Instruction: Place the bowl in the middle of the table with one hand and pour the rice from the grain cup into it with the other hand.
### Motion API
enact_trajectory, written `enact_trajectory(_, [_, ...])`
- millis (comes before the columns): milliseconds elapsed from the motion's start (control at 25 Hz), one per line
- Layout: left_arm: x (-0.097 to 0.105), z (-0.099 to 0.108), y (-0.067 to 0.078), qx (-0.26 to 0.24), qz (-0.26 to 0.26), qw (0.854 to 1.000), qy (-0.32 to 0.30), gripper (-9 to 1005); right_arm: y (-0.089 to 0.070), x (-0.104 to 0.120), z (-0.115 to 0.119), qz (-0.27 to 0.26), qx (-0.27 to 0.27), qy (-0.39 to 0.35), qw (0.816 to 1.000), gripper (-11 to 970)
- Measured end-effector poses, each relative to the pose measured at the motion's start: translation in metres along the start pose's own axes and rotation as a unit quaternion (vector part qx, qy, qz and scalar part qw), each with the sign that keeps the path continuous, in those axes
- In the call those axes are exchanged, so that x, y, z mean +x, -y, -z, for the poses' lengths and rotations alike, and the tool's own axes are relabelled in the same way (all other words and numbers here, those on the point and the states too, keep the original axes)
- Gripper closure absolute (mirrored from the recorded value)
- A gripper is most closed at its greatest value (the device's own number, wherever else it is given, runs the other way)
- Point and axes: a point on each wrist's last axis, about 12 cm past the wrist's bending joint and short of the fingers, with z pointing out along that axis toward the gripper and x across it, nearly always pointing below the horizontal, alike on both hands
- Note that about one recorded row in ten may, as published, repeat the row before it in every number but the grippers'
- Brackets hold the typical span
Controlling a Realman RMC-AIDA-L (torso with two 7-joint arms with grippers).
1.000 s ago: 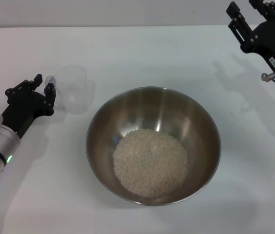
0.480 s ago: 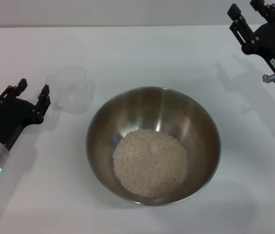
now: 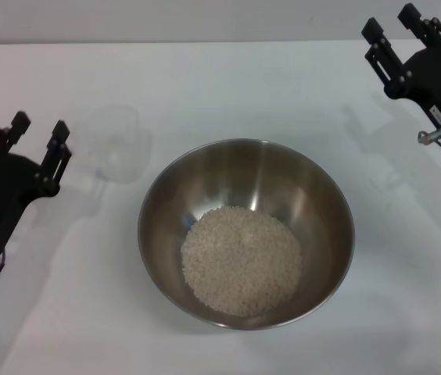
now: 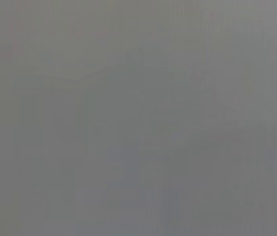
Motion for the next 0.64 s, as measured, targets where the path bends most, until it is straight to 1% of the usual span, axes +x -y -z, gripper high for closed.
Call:
enact_trajectory(40, [-0.006,-0.003,0.003,0.007,0.007,1.000,0.024,382,-0.001,0.001,0.002,0.000,0.000,-0.001,1.000,392])
enact_trajectory(80, [-0.006,-0.003,0.003,0.007,0.007,1.000,0.024,375,-0.003,0.002,0.004,0.001,0.000,-0.003,1.000,392])
enact_trajectory(120, [-0.010,-0.007,0.007,0.014,0.016,0.999,0.036,369,-0.004,0.003,0.005,0.004,-0.001,-0.004,1.000,392])
enact_trajectory(240, [-0.010,-0.007,0.007,0.014,0.016,0.999,0.036,349,-0.011,0.007,0.009,0.021,-0.014,-0.011,1.000,392])
enact_trajectory(320, [-0.016,-0.016,0.012,0.021,0.051,0.997,0.056,336,-0.017,0.008,0.010,0.035,-0.023,-0.011,0.999,391])
enact_trajectory(480, [-0.018,-0.019,0.016,0.032,0.048,0.997,0.059,330,-0.021,0.009,0.010,0.041,-0.028,-0.009,0.999,391])
enact_trajectory(640, [-0.019,-0.020,0.018,0.035,0.049,0.996,0.066,330,-0.022,0.009,0.011,0.040,-0.028,-0.009,0.999,391])
